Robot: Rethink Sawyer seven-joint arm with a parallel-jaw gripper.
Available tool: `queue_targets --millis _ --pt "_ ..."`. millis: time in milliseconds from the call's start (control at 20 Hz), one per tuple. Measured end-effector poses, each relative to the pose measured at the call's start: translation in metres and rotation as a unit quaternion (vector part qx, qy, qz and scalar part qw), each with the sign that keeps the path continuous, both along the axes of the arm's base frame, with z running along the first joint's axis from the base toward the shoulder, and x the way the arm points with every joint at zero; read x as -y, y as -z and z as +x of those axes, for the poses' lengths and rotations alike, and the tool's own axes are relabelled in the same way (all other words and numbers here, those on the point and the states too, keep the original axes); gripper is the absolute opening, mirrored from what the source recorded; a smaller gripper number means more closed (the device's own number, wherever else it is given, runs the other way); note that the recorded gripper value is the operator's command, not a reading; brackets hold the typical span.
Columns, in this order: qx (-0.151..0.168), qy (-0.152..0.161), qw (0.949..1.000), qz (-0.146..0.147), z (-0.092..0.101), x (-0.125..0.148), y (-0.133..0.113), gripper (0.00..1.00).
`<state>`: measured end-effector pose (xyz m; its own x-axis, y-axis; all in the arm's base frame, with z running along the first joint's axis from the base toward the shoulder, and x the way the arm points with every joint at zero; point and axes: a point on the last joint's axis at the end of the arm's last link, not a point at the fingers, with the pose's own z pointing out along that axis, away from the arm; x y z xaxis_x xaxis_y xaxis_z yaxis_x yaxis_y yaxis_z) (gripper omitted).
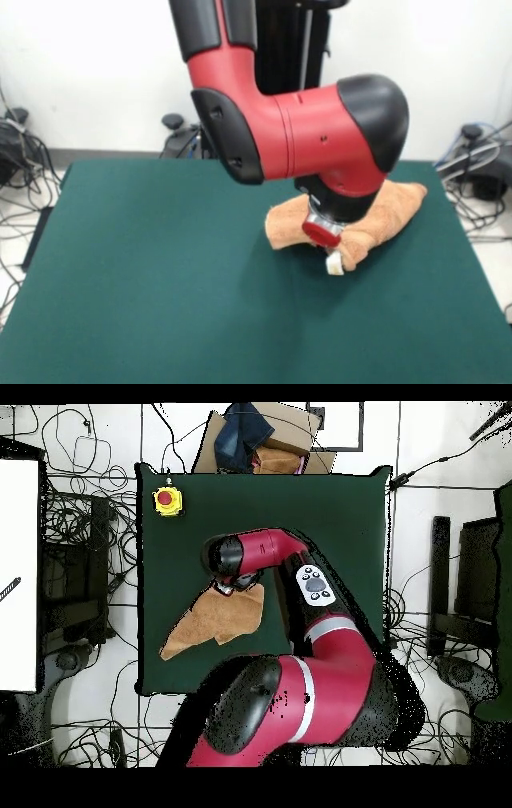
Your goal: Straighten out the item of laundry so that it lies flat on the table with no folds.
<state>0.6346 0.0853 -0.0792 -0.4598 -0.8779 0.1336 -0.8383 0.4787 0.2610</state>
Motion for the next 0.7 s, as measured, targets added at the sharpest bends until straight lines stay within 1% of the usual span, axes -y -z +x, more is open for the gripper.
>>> queue_targets --millis 200,550,700 --pt "0.004 -0.003 1.0 -0.002 0.0004 0.0002 -0.0087 0.0" --pt "0.014 -0.003 0.9999 0.001 0.0018 -0.0004 -0.008 0.0" --pt "0.017 -0.004 0.9999 0.002 0.0003 -0.0001 -0.0114 0.0"
